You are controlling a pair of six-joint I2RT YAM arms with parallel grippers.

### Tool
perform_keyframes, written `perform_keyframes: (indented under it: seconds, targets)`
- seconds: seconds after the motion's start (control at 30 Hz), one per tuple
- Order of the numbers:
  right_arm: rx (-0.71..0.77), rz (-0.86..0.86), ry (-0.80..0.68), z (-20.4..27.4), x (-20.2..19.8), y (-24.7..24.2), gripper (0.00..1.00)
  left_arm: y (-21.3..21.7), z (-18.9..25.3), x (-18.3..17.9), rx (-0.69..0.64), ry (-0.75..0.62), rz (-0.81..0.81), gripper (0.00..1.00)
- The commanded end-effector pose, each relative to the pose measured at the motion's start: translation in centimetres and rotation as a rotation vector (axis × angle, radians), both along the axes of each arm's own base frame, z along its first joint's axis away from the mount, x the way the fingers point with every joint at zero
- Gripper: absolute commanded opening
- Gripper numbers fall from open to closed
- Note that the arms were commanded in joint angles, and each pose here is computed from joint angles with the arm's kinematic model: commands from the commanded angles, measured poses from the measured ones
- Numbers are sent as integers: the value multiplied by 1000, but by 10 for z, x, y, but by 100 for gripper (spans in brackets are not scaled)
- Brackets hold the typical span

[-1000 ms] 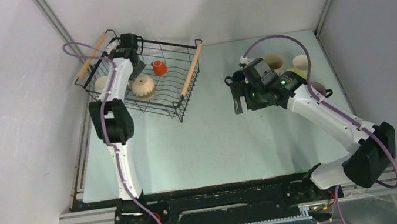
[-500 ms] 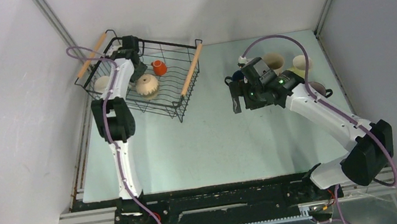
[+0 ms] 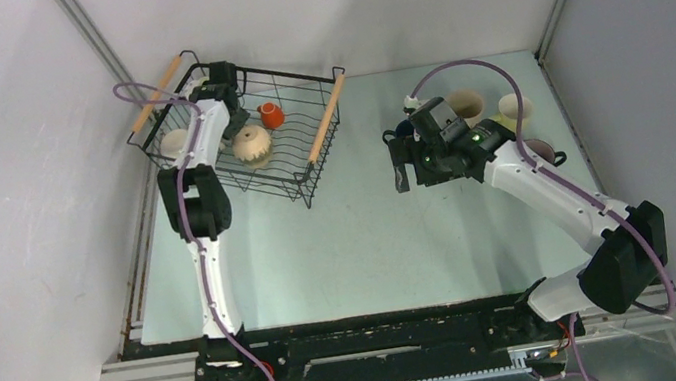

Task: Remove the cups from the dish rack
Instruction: Unload the cup from the dish rack.

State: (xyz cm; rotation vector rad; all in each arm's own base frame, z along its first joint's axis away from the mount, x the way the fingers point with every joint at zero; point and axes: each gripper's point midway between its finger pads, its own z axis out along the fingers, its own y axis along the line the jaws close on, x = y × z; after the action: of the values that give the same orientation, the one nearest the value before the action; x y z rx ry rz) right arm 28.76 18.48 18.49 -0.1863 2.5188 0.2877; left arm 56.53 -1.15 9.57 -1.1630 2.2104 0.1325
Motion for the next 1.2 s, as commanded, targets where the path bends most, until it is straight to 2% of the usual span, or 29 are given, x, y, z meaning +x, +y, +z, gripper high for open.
perform_keyframes:
  seconds: [0.0,0.17,0.33,0.5,0.87,1.17]
  targets:
    - [0,13,-23,1,6,1,100,-18,-14,3,-59,19,-5,51]
    - [4,13,-17,0,6,2,100,-18,-16,5,-68,15,-7,38]
    - [4,12,-21,1,7,1,100,-20,-15,5,-83,14,-12,14]
    - [17,16,-25,3,7,4,100,-18,9,1,-80,-31,-7,2]
    - [29,23,-25,6,0,10,100,-11,31,-31,-82,-55,74,0]
    - [29,32,-27,7,-3,14,100,-3,17,-50,-86,-23,140,0]
